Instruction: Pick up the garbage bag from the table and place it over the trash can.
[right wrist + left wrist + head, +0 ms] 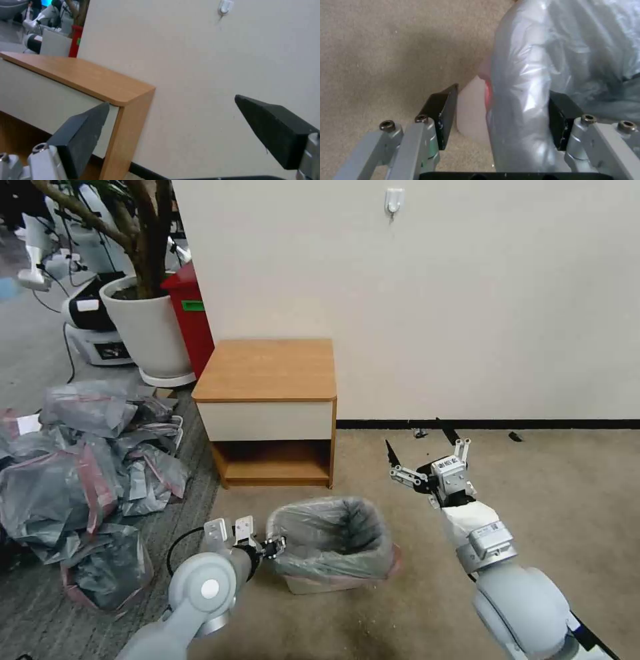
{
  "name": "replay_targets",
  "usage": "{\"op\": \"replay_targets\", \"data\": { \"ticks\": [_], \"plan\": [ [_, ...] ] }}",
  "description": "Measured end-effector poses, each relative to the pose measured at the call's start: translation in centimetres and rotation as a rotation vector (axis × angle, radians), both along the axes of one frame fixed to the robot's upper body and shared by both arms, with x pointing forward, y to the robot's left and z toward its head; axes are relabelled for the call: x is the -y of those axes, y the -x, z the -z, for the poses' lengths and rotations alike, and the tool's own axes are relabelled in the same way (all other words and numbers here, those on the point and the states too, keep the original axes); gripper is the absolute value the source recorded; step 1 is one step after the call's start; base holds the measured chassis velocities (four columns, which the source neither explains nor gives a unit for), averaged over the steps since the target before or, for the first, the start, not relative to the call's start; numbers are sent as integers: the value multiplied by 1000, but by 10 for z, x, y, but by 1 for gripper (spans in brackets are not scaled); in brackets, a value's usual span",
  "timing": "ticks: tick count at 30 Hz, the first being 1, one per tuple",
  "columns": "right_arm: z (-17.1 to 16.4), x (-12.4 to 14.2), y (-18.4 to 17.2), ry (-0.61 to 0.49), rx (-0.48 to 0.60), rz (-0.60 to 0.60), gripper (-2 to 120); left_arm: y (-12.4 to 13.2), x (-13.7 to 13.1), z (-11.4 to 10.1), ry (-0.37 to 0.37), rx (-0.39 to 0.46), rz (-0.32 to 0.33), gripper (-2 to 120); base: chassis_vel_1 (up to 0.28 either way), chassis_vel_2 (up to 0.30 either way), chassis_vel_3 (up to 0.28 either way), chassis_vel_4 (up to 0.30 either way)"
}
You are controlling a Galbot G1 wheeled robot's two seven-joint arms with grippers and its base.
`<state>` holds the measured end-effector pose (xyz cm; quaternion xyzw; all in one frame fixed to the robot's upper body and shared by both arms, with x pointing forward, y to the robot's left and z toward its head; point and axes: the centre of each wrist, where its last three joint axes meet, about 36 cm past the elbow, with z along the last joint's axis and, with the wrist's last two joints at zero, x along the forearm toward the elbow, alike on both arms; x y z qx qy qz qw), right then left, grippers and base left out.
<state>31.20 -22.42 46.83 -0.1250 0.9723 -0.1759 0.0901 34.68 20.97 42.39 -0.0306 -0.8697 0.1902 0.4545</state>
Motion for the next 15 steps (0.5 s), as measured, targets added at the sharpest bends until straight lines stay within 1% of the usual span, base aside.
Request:
{"op": "replay_targets", "data": {
  "ticks": [6,9,11,14,15],
  "plan": [
    [-3,3,-1,-35,-10,-1,97,3,-5,-9,16,30,6,59,0,0,0,0],
    [-5,5,-1,-94,-36,-8,100,7,-9,-21,25,66,16,59,0,0,0,0],
    [-5,5,-1,-107,-42,-8,100,9,-10,-24,26,75,19,59,0,0,0,0],
    [-8,9,1,-166,-67,-14,100,19,-11,-40,24,142,38,61,0,0,0,0],
    [-8,9,1,-166,-67,-14,100,19,-11,-40,24,142,38,61,0,0,0,0]
  ]
}}
